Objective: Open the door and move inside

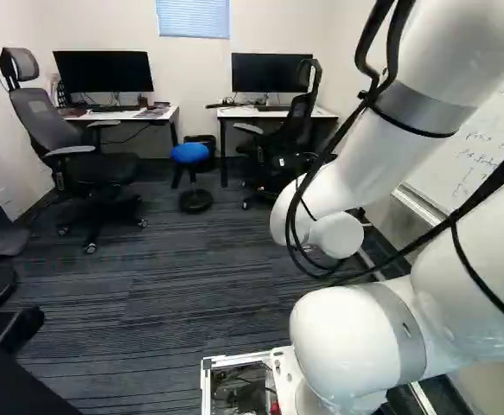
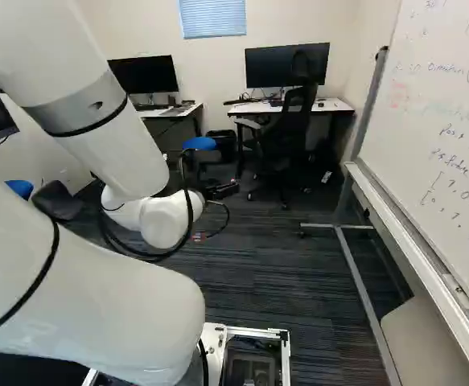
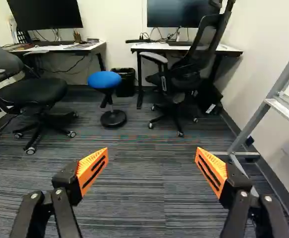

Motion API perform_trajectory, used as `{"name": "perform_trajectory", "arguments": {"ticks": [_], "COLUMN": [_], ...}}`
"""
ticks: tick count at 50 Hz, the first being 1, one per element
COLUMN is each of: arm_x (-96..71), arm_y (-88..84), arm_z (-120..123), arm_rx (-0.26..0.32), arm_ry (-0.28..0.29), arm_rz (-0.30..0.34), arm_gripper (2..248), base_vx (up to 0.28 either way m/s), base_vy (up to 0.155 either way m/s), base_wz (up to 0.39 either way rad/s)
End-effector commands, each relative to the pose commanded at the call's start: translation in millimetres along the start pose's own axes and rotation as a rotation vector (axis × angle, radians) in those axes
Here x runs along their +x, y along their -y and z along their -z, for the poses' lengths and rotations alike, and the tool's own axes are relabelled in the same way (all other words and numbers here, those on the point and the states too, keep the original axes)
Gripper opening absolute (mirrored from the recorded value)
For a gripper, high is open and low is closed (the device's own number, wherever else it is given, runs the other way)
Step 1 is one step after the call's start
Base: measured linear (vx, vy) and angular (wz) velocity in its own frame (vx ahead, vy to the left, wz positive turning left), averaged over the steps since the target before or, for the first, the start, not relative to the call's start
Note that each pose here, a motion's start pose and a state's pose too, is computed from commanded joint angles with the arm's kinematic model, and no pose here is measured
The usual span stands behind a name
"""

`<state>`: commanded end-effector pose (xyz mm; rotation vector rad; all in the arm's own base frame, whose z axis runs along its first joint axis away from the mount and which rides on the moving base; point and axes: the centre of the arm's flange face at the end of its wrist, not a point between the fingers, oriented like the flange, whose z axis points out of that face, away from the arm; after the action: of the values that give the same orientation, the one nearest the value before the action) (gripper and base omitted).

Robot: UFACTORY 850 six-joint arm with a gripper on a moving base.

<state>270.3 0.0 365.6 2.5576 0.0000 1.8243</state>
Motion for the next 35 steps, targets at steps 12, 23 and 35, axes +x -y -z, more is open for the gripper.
{"name": "perform_trajectory", "arguments": {"ticks": [12, 23, 35], "arm_x": [0.0, 0.0, 0.0], "arm_y": [0.0, 0.0, 0.0], "arm_z": [0.0, 0.0, 0.0], "arm_rx": [0.000, 0.000, 0.000], "arm_ry": [0.000, 0.000, 0.000], "arm_rz": [0.000, 0.000, 0.000], "arm_gripper": [247, 247, 247], "base_vx": [0.172, 0.175, 0.170], "base_vy": [0.032, 0.034, 0.034], "base_wz": [0.150, 0.157, 0.160]}}
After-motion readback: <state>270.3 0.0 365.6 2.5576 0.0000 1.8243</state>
